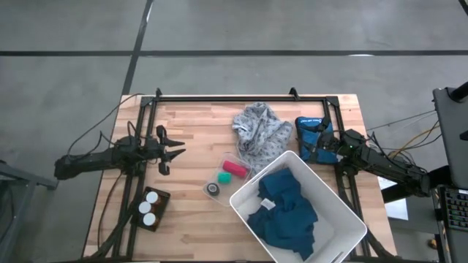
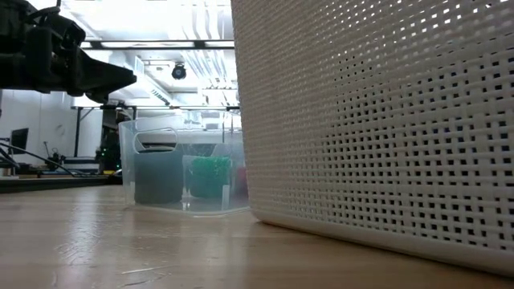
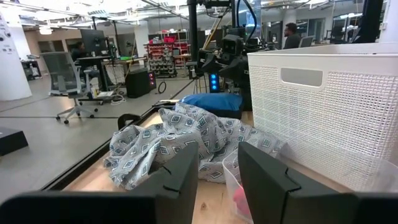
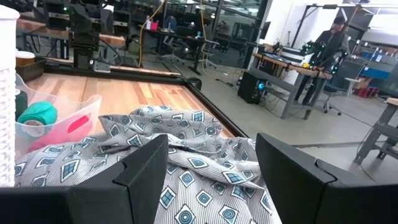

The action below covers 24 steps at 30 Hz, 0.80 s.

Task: Pick & Place Medicine items
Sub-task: Put the gray patient gown into the white bin

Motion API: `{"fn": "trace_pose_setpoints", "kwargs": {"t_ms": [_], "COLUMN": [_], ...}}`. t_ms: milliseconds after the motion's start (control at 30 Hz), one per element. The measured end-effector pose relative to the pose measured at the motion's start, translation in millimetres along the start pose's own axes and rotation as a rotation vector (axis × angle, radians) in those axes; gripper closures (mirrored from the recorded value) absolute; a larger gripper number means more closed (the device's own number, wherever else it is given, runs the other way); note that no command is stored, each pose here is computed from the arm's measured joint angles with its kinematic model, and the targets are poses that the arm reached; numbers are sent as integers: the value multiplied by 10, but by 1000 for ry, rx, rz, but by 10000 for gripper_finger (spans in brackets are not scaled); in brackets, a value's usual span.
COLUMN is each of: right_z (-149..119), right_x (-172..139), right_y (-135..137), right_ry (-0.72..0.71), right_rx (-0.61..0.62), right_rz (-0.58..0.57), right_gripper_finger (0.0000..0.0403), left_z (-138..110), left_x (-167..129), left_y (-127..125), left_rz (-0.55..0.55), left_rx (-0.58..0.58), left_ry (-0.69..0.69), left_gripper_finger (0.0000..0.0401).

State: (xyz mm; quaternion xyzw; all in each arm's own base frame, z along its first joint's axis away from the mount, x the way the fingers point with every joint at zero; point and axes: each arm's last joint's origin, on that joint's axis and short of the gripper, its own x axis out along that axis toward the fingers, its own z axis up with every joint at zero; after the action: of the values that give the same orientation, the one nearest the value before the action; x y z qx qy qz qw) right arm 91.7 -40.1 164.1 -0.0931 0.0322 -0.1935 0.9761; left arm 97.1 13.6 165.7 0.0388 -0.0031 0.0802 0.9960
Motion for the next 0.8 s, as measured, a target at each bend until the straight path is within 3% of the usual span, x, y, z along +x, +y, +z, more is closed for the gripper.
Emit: {"fn": "trace_pose_setpoints", "kwargs": {"t_ms": [500, 800], "right_z": [1, 2], "right_x": [0, 0], "right_y": [0, 2], "right_ry": [-1, -2], "right_rx": [10, 185], "right_rz": [0, 8], "right_gripper_finger": [163, 163], "left_z": [-1, -1], "left_x": [0, 0], "left_y": [0, 0], "left_rz": [0, 0], "left_rx": [0, 0], "left_ry": [0, 0], "left_gripper_finger": [283, 283]}}
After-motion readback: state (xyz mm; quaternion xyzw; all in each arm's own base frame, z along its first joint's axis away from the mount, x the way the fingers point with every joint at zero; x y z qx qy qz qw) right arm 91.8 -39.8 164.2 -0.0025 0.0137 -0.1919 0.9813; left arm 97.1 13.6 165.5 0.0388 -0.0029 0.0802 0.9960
